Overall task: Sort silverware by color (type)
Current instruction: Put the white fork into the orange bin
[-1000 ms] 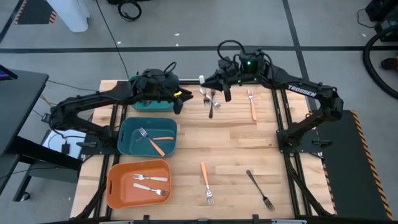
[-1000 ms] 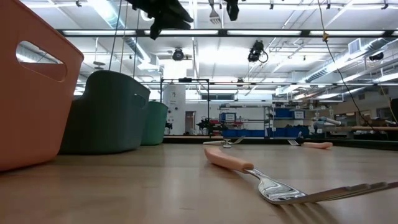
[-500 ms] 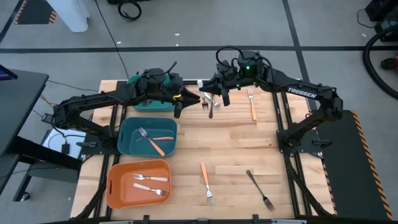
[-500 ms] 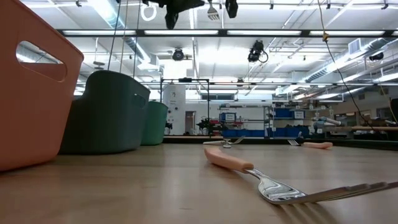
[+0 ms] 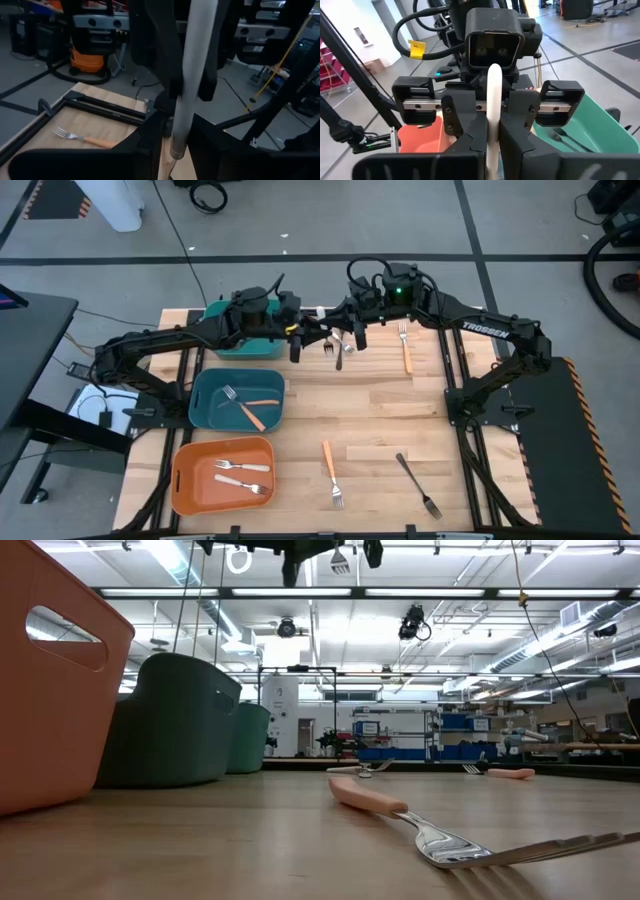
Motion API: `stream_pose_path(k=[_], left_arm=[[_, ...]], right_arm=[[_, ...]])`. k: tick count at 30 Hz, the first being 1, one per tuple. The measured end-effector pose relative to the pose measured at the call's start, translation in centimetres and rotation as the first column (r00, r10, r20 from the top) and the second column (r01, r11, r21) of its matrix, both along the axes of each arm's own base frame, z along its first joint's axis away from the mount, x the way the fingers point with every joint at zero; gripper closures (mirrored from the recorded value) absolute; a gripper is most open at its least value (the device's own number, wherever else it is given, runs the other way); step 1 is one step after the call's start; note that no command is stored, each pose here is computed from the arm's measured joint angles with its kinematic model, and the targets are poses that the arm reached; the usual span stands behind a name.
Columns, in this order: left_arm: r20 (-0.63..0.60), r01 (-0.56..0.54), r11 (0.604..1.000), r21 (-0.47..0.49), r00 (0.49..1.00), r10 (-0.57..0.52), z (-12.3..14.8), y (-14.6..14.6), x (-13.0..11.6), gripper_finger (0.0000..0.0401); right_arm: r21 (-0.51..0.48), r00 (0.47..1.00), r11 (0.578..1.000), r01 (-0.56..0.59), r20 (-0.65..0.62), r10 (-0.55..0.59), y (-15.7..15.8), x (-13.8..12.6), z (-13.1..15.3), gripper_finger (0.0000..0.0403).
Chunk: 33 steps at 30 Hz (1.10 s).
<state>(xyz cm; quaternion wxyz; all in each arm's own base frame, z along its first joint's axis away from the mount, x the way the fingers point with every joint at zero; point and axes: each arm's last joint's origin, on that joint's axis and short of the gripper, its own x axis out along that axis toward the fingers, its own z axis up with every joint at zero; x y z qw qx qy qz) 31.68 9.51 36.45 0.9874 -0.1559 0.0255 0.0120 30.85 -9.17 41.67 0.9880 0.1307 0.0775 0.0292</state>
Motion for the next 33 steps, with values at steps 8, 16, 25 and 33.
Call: stream_pose_path(k=[8, 16, 25, 33], left_arm=[[-0.012, 0.039, 0.999, 0.016, 0.999, -0.038, -0.2, -0.1, 0.0, 0.0357], [-0.085, 0.049, 0.998, 0.026, 0.995, -0.046, -0.5, -0.3, -0.5, 0.0357], [-0.216, 0.175, 0.982, 0.069, 0.964, -0.157, 1.2, -3.0, -4.9, 0.0357], [-0.411, 0.287, 0.951, -0.112, 0.858, -0.308, 1.1, -8.2, -8.9, 0.0356]], right_arm=[[-0.032, 1.0, 0.999, 0.015, 0.005, -0.015, 0.0, 0.0, 0.0, 0.0352], [-0.113, 0.998, 0.992, 0.058, 0.015, -0.057, 0.2, 0.2, 0.1, 0.0297], [-0.117, 0.995, 0.988, 0.101, 0.028, -0.099, -0.9, -0.8, 0.6, 0.0288], [-0.114, 0.988, 0.982, 0.152, 0.017, -0.151, -2.6, -1.5, 0.5, 0.0288]])
